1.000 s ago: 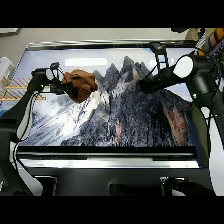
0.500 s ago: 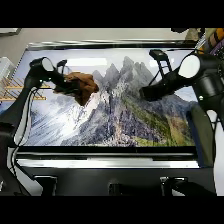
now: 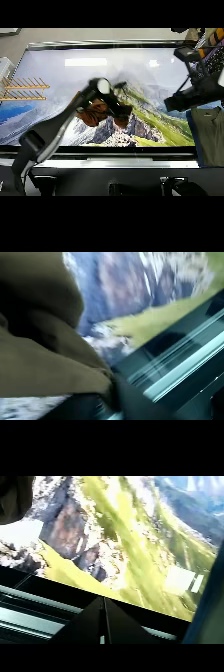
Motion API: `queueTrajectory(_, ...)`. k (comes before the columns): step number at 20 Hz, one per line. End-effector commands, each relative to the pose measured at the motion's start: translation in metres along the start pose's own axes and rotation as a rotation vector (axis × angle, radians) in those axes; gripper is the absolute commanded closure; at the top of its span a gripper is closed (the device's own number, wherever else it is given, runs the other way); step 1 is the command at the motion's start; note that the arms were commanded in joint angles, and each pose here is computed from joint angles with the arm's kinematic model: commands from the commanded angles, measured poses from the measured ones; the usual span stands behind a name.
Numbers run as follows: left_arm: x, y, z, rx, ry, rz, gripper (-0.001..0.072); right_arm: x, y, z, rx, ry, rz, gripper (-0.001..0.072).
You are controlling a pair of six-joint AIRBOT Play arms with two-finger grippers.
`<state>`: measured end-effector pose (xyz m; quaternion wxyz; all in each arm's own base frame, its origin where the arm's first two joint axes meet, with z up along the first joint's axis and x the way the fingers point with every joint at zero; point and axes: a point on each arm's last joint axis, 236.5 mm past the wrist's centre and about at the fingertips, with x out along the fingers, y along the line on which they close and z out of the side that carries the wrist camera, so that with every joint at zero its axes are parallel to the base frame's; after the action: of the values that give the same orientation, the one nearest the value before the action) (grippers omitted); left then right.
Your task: Fold the clothes and pants, and hang the long-sleeved shirts on hangers.
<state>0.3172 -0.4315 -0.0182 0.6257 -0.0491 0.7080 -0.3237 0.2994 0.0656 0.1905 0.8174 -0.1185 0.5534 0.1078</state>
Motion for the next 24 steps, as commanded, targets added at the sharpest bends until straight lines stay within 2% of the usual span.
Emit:
queueTrajectory(1, 0.027, -0.014, -0.022, 0.014, 0.061, 0.038, 0.0242, -0.016, -0.014, -0.004, -0.012, -0.047, -0.065, 0.0678)
queueTrajectory(2, 0.012, -0.005, -0.019, 0.024, 0.048, 0.061, 0.0235, -0.015, -0.011, 0.003, -0.015, -0.072, -0.05, 0.0667)
queueTrajectory(3, -0.01, 0.012, -0.013, 0.037, 0.018, 0.115, 0.0234, -0.014, -0.007, 0.015, -0.016, -0.124, -0.036, 0.056)
queueTrajectory(4, -0.037, 0.036, -0.005, 0.042, -0.026, 0.203, 0.0234, -0.011, -0.005, 0.031, 0.01, -0.189, -0.023, 0.0498)
queueTrajectory(5, -0.069, 0.066, 0.002, 0.034, -0.073, 0.305, 0.0234, -0.009, -0.006, 0.053, 0.113, -0.275, -0.014, 0.0566)
queueTrajectory(6, -0.109, 0.098, 0.005, 0.0, -0.12, 0.408, 0.0234, -0.008, -0.008, 0.074, 0.207, -0.347, -0.001, 0.0671)
queueTrajectory(8, -0.18, 0.142, 0.0, -0.064, -0.188, 0.506, 0.0234, 0.003, -0.015, 0.108, 0.333, -0.436, 0.008, 0.0665)
queueTrajectory(10, -0.239, 0.17, -0.014, -0.145, -0.254, 0.516, 0.0235, 0.037, -0.032, 0.114, 0.456, -0.379, 0.057, 0.0635)
queueTrajectory(13, -0.307, 0.206, -0.035, -0.248, -0.362, 0.527, 0.0238, 0.112, -0.04, 0.094, 0.627, -0.134, 0.287, 0.039)
queueTrajectory(14, -0.321, 0.218, -0.039, -0.283, -0.386, 0.531, 0.0237, 0.138, -0.029, 0.091, 0.67, -0.063, 0.41, 0.0354)
queueTrajectory(16, -0.338, 0.245, -0.047, -0.356, -0.409, 0.539, 0.0237, 0.183, 0.003, 0.088, 0.679, 0.036, 0.594, 0.0353)
queueTrajectory(17, -0.342, 0.256, -0.05, -0.386, -0.412, 0.541, 0.0238, 0.204, 0.02, 0.083, 0.66, 0.087, 0.634, 0.0353)
queueTrajectory(21, -0.356, 0.292, -0.061, -0.478, -0.421, 0.548, 0.0238, 0.278, 0.075, 0.063, 0.61, 0.241, 0.637, 0.0341)
queueTrajectory(24, -0.364, 0.313, -0.072, -0.54, -0.422, 0.551, 0.0235, 0.304, 0.104, 0.064, 0.602, 0.249, 0.62, 0.029)
